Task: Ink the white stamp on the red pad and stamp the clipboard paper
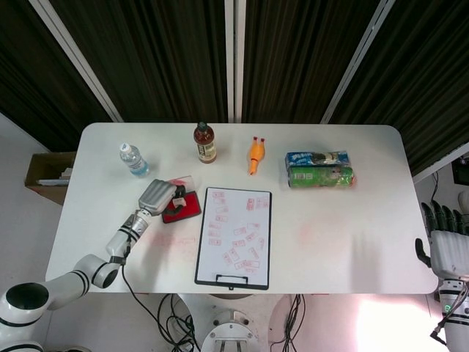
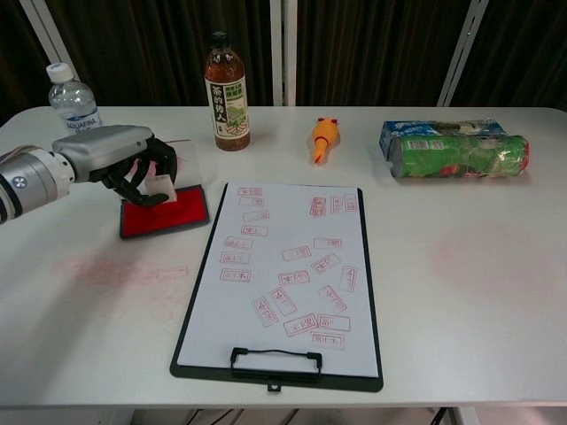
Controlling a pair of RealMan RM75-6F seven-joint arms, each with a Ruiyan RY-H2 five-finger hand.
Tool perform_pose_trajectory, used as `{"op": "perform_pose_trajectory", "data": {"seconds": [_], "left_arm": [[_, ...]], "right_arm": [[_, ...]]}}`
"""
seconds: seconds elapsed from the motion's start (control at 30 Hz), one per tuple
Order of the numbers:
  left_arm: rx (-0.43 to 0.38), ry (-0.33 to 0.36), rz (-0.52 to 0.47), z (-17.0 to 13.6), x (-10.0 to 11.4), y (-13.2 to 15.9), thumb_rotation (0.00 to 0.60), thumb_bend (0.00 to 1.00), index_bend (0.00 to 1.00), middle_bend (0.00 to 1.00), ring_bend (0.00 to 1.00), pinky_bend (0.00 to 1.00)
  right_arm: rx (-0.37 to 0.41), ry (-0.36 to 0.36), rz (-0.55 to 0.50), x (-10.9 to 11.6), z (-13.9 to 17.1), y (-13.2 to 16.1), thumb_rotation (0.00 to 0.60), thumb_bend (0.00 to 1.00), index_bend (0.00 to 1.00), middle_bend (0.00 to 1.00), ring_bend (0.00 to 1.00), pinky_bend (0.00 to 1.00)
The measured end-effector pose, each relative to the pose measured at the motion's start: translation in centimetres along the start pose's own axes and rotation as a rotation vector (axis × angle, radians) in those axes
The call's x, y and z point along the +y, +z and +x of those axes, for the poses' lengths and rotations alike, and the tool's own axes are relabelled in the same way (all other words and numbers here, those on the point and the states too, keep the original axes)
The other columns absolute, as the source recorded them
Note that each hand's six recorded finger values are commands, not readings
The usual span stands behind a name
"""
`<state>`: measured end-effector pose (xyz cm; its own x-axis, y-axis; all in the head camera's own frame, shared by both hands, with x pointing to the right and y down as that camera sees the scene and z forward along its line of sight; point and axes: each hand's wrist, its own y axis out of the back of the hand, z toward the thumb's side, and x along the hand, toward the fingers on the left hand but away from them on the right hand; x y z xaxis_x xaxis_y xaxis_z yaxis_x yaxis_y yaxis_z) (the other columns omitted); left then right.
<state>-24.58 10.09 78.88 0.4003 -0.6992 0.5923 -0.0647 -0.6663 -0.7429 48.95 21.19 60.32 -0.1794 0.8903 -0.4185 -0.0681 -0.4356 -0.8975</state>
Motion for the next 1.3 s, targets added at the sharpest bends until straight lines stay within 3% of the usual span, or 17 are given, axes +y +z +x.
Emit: {"op": "perform_pose_trajectory", "data": {"seconds": [0.3,0.6,0.93,1.13,1.3], "left_arm": [[-0.016,0.019,-0.01,-0.1,0.4,0.4,0.6,0.43,0.68,0.72,0.67,0.78],[-0.072,0.065,-0.032,-0.5,2.8,2.4,0.6,0.43,0.69,0.73,0.67,0.78],[-0.188,0.053,-0.004,0.1,4.1,8.9,0.6,0.44,0.71,0.75,0.68,0.79],[-0.242,0.03,0.02,1.9,3.1,13.1,0.6,0.44,0.71,0.75,0.68,0.79],[-0.241,0.008,0.026,3.3,2.0,14.5,0.6,0.44,0.71,0.75,0.68,0.79]], "right_arm": [[-0.006,-0.021,-0.01,0.4,0.1,-0.4,0.6,0.4,0.0,0.0,0.0,0.0],[-0.004,-0.03,-0.03,0.6,0.3,-0.7,0.6,0.4,0.0,0.0,0.0,0.0],[0.005,-0.037,-0.048,0.8,0.7,-0.9,0.6,0.4,0.0,0.0,0.0,0.0],[-0.007,-0.039,-0.058,1.0,1.1,-1.6,0.6,0.4,0.0,0.0,0.0,0.0],[-0.024,-0.043,-0.065,1.2,1.3,-2.5,0.6,0.4,0.0,0.0,0.0,0.0]]}}
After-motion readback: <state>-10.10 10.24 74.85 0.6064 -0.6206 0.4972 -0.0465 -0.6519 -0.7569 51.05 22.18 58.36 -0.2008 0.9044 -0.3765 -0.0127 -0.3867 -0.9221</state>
